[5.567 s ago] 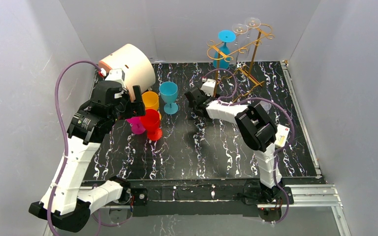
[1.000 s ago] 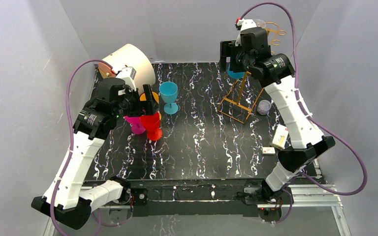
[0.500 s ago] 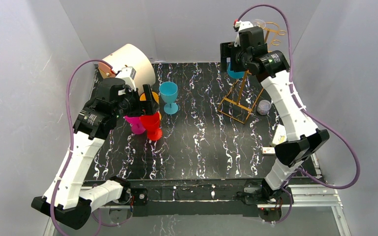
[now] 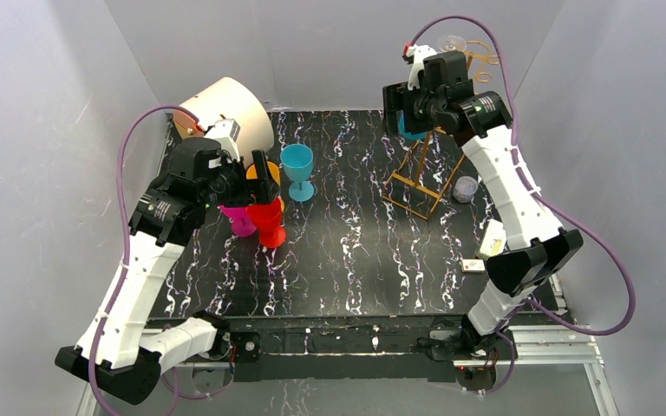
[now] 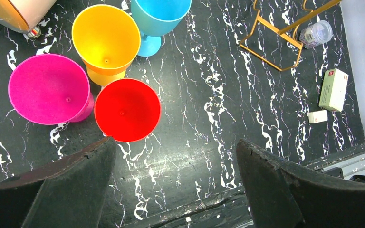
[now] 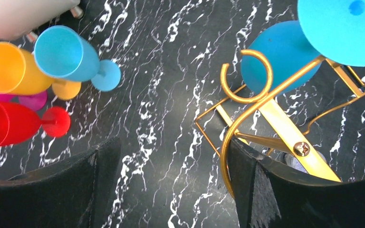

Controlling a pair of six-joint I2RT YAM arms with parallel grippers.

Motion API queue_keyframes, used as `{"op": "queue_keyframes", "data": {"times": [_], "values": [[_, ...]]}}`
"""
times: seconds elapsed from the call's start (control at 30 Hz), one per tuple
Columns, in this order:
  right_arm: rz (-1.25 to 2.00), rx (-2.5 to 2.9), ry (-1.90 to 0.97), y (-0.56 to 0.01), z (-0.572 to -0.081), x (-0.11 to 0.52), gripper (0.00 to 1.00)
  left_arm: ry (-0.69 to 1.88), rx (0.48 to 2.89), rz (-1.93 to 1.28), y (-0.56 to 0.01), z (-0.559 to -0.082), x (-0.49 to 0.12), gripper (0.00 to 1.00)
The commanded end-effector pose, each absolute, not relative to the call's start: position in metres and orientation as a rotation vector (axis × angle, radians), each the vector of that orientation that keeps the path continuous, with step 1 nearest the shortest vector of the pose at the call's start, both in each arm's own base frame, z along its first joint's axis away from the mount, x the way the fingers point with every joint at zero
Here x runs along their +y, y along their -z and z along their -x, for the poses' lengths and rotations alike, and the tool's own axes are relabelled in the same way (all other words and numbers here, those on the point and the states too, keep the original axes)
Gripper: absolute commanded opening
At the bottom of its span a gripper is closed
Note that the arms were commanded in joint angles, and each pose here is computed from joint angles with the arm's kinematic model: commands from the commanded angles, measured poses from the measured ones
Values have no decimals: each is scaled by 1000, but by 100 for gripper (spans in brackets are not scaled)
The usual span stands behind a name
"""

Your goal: Take the wine glass off the wine glass rack

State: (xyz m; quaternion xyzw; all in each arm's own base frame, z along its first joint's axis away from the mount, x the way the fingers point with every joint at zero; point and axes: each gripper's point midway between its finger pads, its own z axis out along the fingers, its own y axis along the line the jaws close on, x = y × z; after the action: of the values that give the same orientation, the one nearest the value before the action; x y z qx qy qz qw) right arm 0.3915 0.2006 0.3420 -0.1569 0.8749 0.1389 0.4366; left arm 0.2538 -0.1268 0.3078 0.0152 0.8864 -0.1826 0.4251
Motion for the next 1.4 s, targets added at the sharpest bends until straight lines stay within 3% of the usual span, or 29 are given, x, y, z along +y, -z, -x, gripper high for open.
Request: {"op": "queue_keyframes", "data": {"times": [0.0, 0.4, 0.77, 1.17, 1.37], "values": [[512, 2213, -497, -342, -347, 213, 87, 437, 2214, -47, -311, -252, -123, 95], [627, 2285, -624, -334, -280, 203, 85, 443, 2208, -39, -313, -254, -124, 94], [477, 2080, -632, -401, -297, 204, 92, 446, 2213, -41, -310, -257, -126, 95], [99, 1828, -525, -475, -334, 174, 90, 445, 2202, -40, -314, -253, -123, 95], [-79, 1859, -456, -468, -366, 162, 86, 447, 2197, -43, -317, -253, -124, 96]]}}
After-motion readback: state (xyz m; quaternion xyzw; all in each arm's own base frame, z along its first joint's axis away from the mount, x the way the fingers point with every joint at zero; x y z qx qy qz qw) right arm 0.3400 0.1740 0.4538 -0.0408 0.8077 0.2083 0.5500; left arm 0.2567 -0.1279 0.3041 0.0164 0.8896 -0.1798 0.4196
